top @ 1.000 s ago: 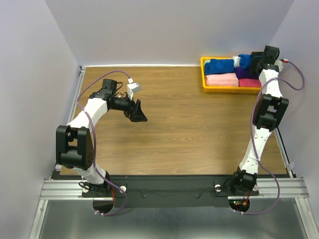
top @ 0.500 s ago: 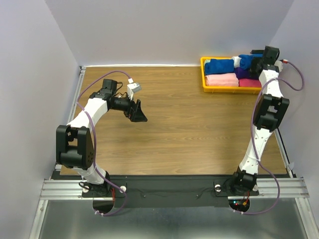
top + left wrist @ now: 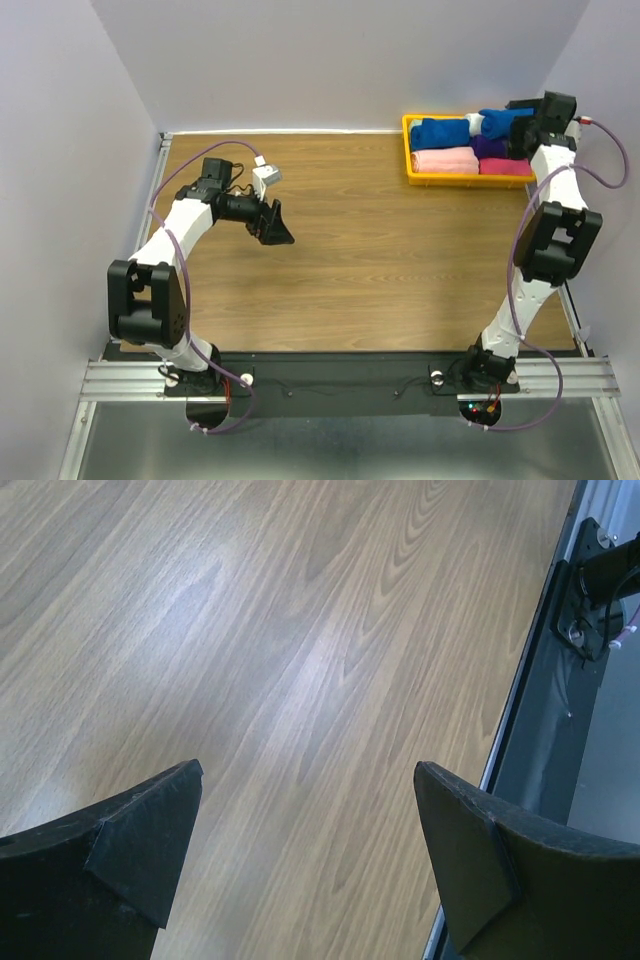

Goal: Roll the towels
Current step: Place the rolled towel into the container

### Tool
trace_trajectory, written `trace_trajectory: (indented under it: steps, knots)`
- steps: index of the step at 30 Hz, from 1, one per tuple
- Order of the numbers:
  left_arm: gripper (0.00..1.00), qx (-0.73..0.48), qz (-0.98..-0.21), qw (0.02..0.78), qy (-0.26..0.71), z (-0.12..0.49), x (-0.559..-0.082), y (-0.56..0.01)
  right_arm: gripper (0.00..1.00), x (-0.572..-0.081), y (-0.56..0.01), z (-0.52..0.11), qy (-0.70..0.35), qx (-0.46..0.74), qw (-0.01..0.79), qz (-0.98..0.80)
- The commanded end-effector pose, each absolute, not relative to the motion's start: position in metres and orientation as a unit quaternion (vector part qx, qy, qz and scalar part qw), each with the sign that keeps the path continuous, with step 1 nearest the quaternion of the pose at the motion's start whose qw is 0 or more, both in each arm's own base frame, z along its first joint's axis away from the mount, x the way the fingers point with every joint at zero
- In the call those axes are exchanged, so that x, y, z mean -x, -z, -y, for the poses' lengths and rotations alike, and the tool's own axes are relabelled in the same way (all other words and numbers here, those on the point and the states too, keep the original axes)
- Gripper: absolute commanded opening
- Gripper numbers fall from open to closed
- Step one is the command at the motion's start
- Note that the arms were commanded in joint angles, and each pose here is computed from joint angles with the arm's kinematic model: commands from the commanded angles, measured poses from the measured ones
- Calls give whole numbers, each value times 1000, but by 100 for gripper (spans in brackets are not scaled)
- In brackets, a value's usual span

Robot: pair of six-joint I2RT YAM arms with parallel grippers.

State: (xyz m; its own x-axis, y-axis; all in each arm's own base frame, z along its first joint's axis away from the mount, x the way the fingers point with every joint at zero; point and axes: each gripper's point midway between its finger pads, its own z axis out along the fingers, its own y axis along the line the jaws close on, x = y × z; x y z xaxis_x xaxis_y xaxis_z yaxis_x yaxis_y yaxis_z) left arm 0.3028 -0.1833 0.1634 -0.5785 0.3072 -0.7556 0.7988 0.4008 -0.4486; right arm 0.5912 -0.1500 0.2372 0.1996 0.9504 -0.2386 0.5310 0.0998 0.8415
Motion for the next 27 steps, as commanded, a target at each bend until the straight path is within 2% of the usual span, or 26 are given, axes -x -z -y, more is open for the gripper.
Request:
trace_trajectory:
  steps: [1, 7, 13, 18, 21, 23, 27]
  knots:
    - [99, -360, -773, 331, 404, 178, -303, -201, 100, -567, -286, 131, -246, -533, 493, -642]
    - [99, -318, -795, 389, 341, 142, -327, -234, 100, -526, -308, 78, -238, -259, 522, -777]
    - [99, -265, -802, 463, 268, 114, -349, -270, 100, -468, -317, 37, -214, -91, 539, -809]
    - [99, -246, -822, 465, 216, 97, -353, -261, 100, -415, -277, -17, -159, 9, 518, -840]
    - [99, -244, -840, 459, 158, 86, -345, -233, 100, -382, -239, -78, -162, 87, 483, -856]
    - [99, -245, -846, 459, 116, 79, -343, -221, 100, -368, -220, -96, -164, 105, 463, -865]
    - [99, -264, -850, 445, 101, 86, -321, -200, 100, -346, -185, -117, -161, 142, 431, -877]
